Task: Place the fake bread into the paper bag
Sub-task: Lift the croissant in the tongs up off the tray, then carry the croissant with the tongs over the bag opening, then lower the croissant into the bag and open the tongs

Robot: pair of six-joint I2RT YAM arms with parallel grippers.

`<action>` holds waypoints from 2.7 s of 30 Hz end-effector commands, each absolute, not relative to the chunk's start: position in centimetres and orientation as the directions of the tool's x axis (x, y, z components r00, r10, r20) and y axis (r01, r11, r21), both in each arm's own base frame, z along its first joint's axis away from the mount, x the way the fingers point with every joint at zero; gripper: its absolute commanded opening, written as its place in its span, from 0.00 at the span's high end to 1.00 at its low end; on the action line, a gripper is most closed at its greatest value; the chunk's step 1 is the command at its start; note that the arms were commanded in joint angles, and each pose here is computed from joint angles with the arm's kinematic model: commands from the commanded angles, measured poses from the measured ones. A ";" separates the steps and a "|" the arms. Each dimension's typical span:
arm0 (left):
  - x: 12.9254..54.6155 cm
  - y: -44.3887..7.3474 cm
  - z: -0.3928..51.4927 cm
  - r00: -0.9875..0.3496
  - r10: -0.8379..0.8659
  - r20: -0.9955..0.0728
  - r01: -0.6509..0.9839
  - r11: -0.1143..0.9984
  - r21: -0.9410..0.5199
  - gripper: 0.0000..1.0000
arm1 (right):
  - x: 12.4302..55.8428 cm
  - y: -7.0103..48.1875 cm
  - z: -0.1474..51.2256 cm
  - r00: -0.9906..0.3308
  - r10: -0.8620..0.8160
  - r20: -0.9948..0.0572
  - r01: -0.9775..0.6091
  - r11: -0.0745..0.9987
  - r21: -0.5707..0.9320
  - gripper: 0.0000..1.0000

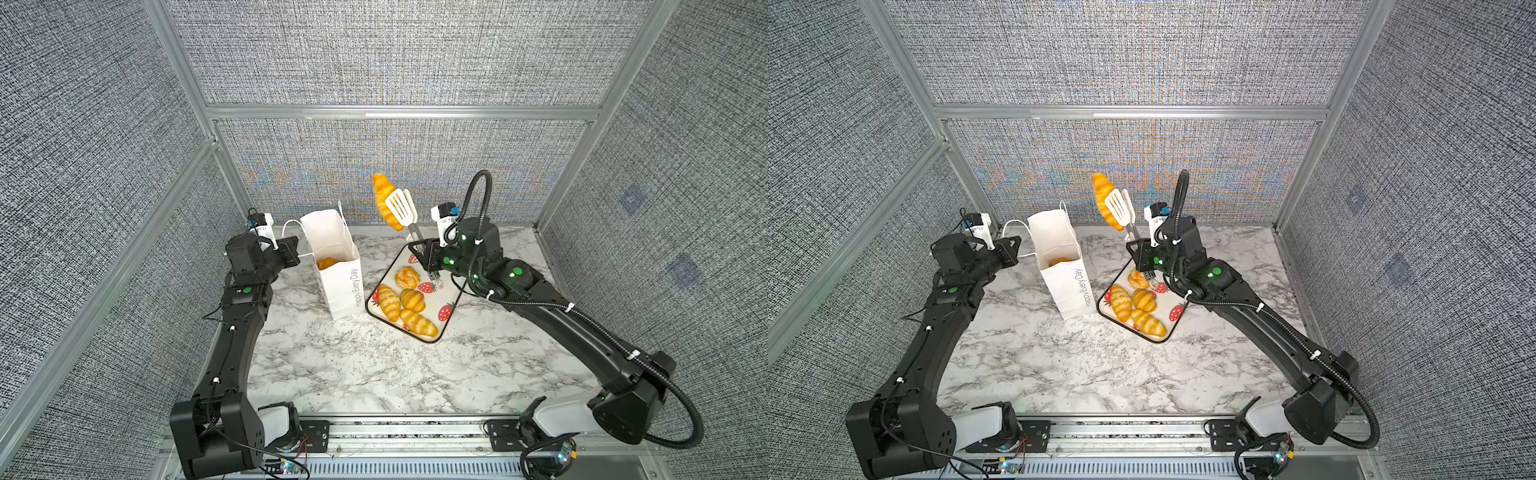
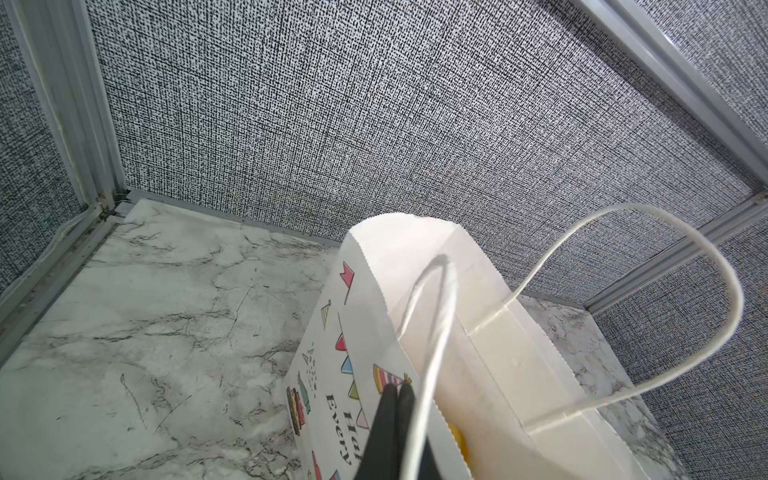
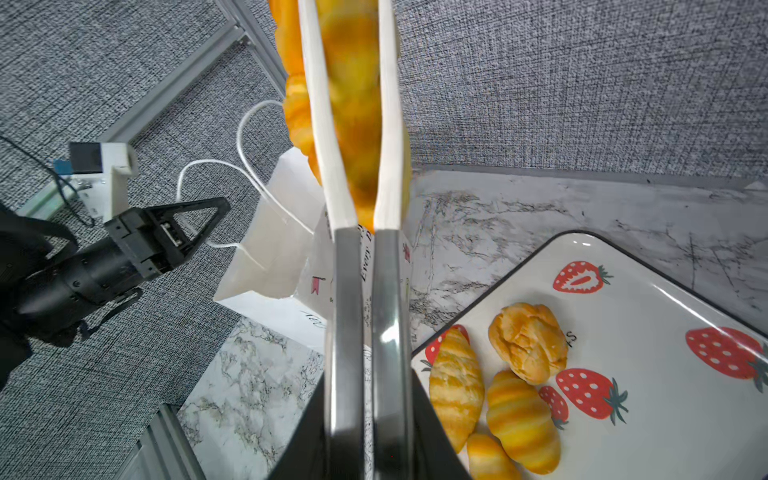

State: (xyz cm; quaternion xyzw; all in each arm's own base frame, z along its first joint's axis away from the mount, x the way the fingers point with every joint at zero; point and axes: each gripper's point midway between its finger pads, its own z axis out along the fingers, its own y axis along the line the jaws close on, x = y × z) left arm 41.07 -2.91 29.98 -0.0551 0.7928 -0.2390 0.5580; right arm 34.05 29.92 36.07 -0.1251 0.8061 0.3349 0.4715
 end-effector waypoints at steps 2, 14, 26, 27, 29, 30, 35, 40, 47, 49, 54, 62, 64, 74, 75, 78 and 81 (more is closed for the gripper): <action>41.1 -3.0 30.4 -0.356 -0.355 -0.864 0.193 0.877 -0.440 1.00 | 33.4 31.4 39.0 -0.430 0.109 -0.896 -0.592 0.715 0.371 0.76; 41.1 -3.0 30.3 -0.358 -0.355 -0.864 0.191 0.878 -0.439 1.00 | 31.1 35.6 40.8 -0.387 0.058 -0.920 -0.695 0.637 0.333 0.76; 41.1 -3.0 30.3 -0.357 -0.355 -0.864 0.191 0.878 -0.440 1.00 | 29.4 39.8 40.4 -0.375 -0.019 -0.927 -0.764 0.573 0.297 0.76; 41.2 -3.0 30.4 -0.357 -0.355 -0.864 0.191 0.877 -0.440 1.00 | 29.4 40.1 40.4 -0.375 -0.024 -0.927 -0.768 0.568 0.296 0.76; 41.2 -3.0 30.4 -0.357 -0.355 -0.864 0.191 0.877 -0.440 1.00 | 29.2 40.8 40.0 -0.377 -0.039 -0.925 -0.774 0.563 0.291 0.77; 41.2 -3.0 30.4 -0.358 -0.355 -0.864 0.192 0.877 -0.440 1.00 | 29.1 41.1 39.9 -0.378 -0.044 -0.925 -0.776 0.560 0.291 0.77; 41.1 -3.0 30.3 -0.358 -0.355 -0.863 0.192 0.877 -0.440 1.00 | 28.9 42.6 38.7 -0.403 -0.071 -0.913 -0.788 0.535 0.306 0.76; 41.2 -3.0 30.3 -0.358 -0.355 -0.863 0.191 0.877 -0.440 1.00 | 29.0 43.5 37.9 -0.423 -0.082 -0.902 -0.787 0.527 0.321 0.76; 41.2 -3.0 30.3 -0.358 -0.356 -0.863 0.192 0.877 -0.441 1.00 | 29.4 44.3 36.2 -0.458 -0.102 -0.883 -0.775 0.533 0.340 0.76; 41.2 -3.0 30.2 -0.361 -0.355 -0.862 0.191 0.877 -0.441 1.00 | 29.6 44.4 35.6 -0.467 -0.109 -0.877 -0.767 0.543 0.341 0.76; 41.2 -3.0 30.2 -0.360 -0.356 -0.863 0.191 0.877 -0.441 1.00 | 30.3 44.3 34.4 -0.491 -0.118 -0.863 -0.746 0.568 0.347 0.76; 41.2 -3.0 30.3 -0.359 -0.356 -0.863 0.191 0.877 -0.441 1.00 | 31.7 43.4 32.9 -0.536 -0.109 -0.837 -0.704 0.605 0.372 0.76; 41.2 -3.0 30.3 -0.359 -0.356 -0.863 0.191 0.877 -0.441 1.00 | 32.0 43.3 32.5 -0.546 -0.108 -0.831 -0.695 0.612 0.377 0.76; 41.2 -3.0 30.2 -0.361 -0.355 -0.862 0.190 0.877 -0.441 1.00 | 33.0 42.5 31.1 -0.581 -0.102 -0.807 -0.661 0.637 0.396 0.76; 41.2 -3.0 30.2 -0.361 -0.356 -0.862 0.190 0.877 -0.442 1.00 | 33.0 42.5 31.1 -0.584 -0.101 -0.805 -0.660 0.637 0.399 0.76; 41.2 -3.0 30.2 -0.361 -0.355 -0.863 0.191 0.877 -0.441 1.00 | 33.2 42.5 30.7 -0.591 -0.101 -0.800 -0.654 0.640 0.403 0.76; 41.2 -3.0 30.2 -0.361 -0.355 -0.862 0.190 0.877 -0.441 1.00 | 33.3 42.4 30.4 -0.595 -0.101 -0.797 -0.647 0.649 0.401 0.75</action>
